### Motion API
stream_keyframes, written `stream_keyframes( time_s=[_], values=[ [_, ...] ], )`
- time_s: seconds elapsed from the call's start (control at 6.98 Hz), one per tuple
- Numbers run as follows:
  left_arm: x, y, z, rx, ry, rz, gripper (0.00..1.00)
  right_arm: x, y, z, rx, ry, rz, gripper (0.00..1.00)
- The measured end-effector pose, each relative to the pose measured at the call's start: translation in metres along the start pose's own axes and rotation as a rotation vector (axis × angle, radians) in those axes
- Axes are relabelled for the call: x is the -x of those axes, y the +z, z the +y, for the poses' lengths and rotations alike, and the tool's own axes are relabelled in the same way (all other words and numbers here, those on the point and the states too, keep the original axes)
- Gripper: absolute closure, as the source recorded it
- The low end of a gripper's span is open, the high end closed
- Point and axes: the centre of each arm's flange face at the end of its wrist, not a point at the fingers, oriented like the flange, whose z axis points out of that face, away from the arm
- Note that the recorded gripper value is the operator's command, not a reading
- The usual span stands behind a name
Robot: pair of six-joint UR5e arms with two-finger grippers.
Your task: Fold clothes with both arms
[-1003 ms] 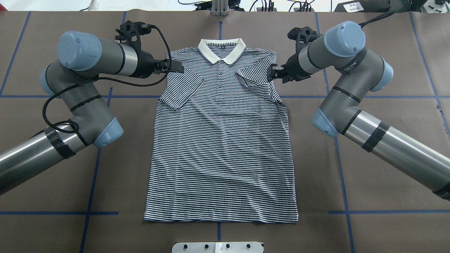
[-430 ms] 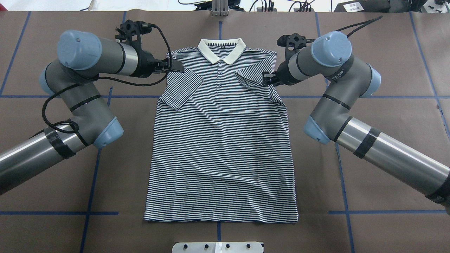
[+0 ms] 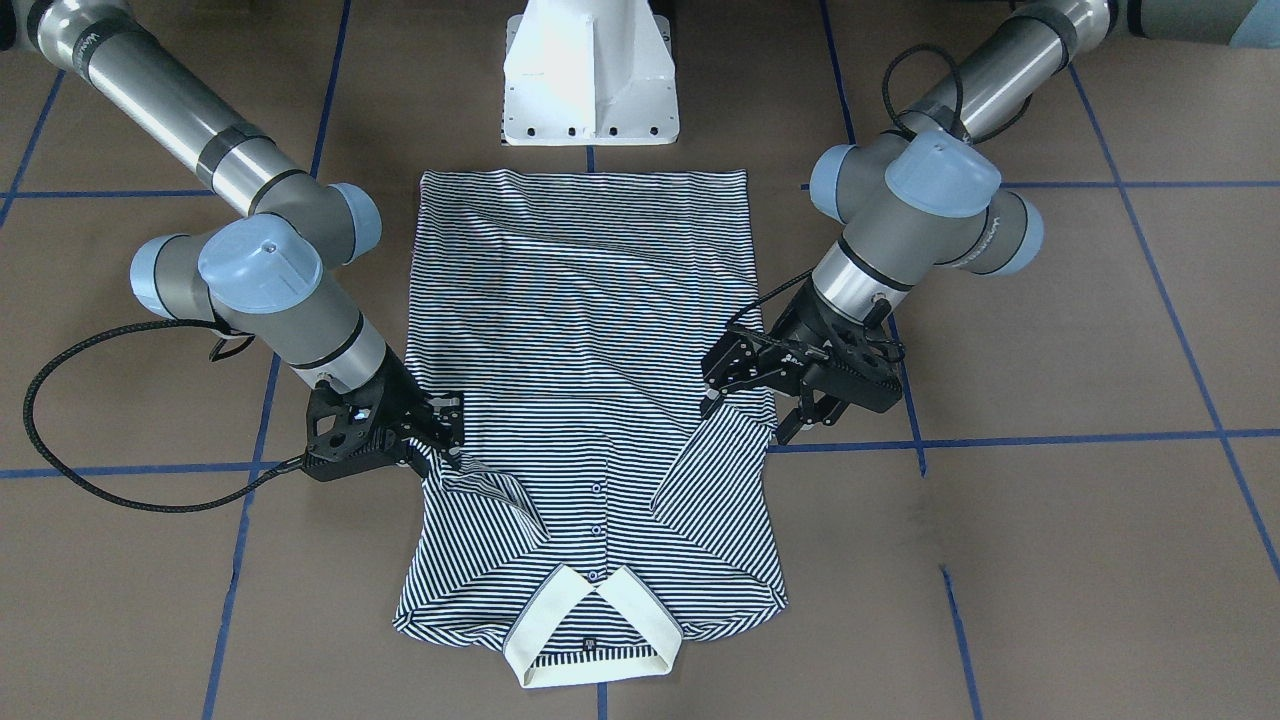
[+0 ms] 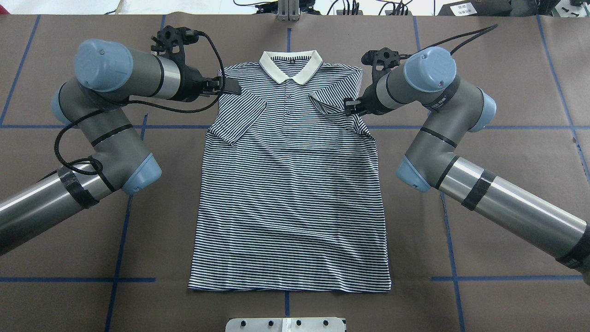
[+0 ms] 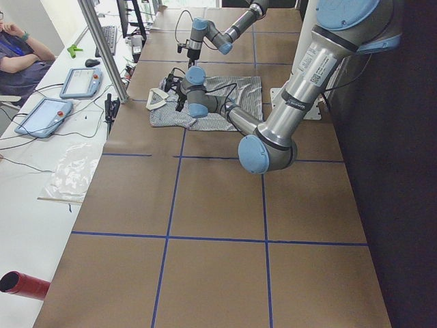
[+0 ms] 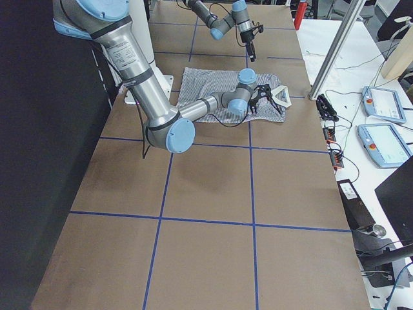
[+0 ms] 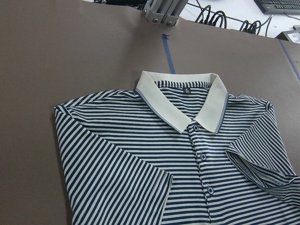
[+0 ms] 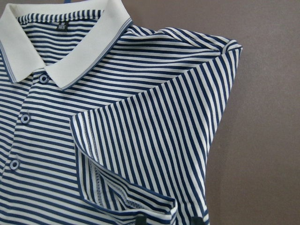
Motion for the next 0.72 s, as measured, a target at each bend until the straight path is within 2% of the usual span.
stream_keyframes(
  time_s=[0.14,0.72],
  values=[
    [0.0004,0.0000,0.0001,0.000,0.000,-0.001,0.00,0.0012,0.0038,-0.0022,0.002,-0.001,0.006,1.00],
    [0.0018,0.0002,0.0006,0.001,-0.001,-0.002,0.00,0.0104,0.0051,-0.0032,0.001,-0.009,-0.004,1.00]
  ],
)
